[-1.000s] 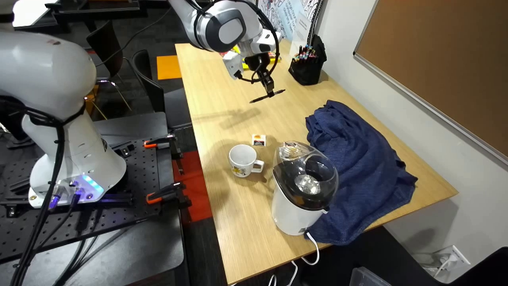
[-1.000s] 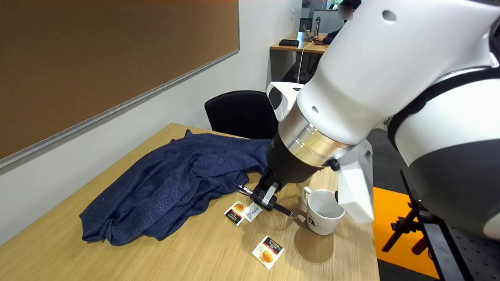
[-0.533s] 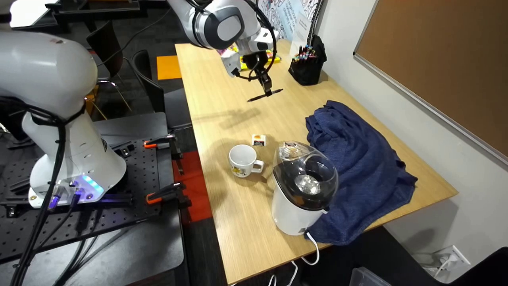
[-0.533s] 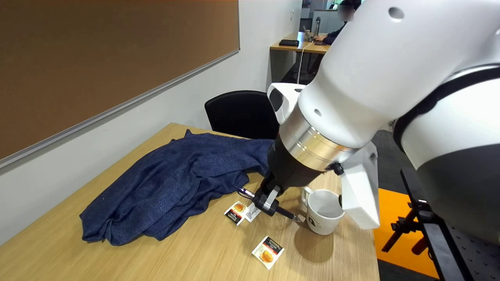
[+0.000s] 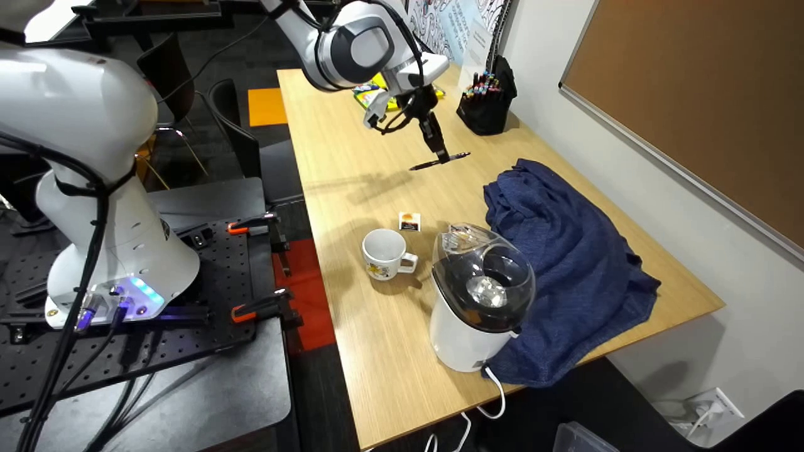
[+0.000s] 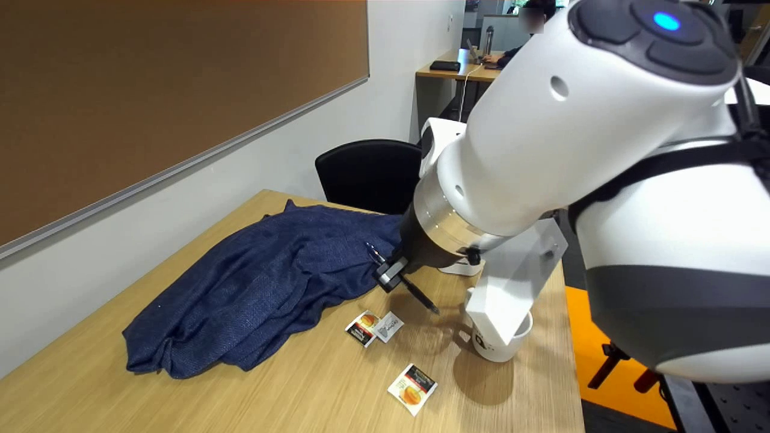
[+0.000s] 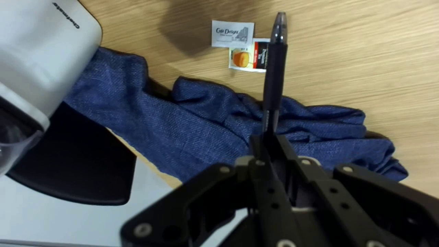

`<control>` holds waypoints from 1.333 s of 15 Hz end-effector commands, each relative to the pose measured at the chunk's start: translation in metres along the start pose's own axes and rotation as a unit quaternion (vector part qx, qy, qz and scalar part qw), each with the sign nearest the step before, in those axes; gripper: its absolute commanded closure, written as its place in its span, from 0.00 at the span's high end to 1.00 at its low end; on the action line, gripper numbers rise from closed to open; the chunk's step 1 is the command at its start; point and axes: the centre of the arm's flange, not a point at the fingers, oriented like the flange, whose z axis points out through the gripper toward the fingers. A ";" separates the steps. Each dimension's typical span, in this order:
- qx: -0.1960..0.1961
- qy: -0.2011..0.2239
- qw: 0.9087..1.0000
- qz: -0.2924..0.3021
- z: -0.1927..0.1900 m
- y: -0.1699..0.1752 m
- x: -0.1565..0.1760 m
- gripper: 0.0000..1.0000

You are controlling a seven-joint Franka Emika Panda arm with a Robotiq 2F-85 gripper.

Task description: Pick the pen from the table and place it in the white cup

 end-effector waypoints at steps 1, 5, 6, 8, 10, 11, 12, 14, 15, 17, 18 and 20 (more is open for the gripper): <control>-0.058 0.034 0.996 0.052 -0.002 -0.004 0.002 0.03; -0.036 0.000 0.998 0.057 0.005 0.004 0.001 0.03; -0.015 -0.014 0.999 0.048 0.004 0.007 -0.001 0.03; -0.013 -0.018 0.999 0.047 0.001 0.008 -0.002 0.03; -0.005 -0.030 0.998 0.046 -0.002 0.011 -0.003 0.03; -0.007 -0.035 0.998 0.044 -0.003 0.013 -0.003 0.03; -0.001 -0.043 0.998 0.034 -0.004 0.015 -0.004 0.03; 0.009 -0.051 0.999 0.010 -0.012 0.020 -0.003 0.03; 0.018 -0.055 0.998 -0.002 -0.016 0.024 -0.002 0.03; 0.030 -0.067 0.997 -0.022 -0.022 0.034 0.005 0.03; 0.035 -0.075 0.996 -0.034 -0.026 0.039 0.009 0.03; 0.041 -0.088 0.994 -0.054 -0.031 0.048 0.018 0.03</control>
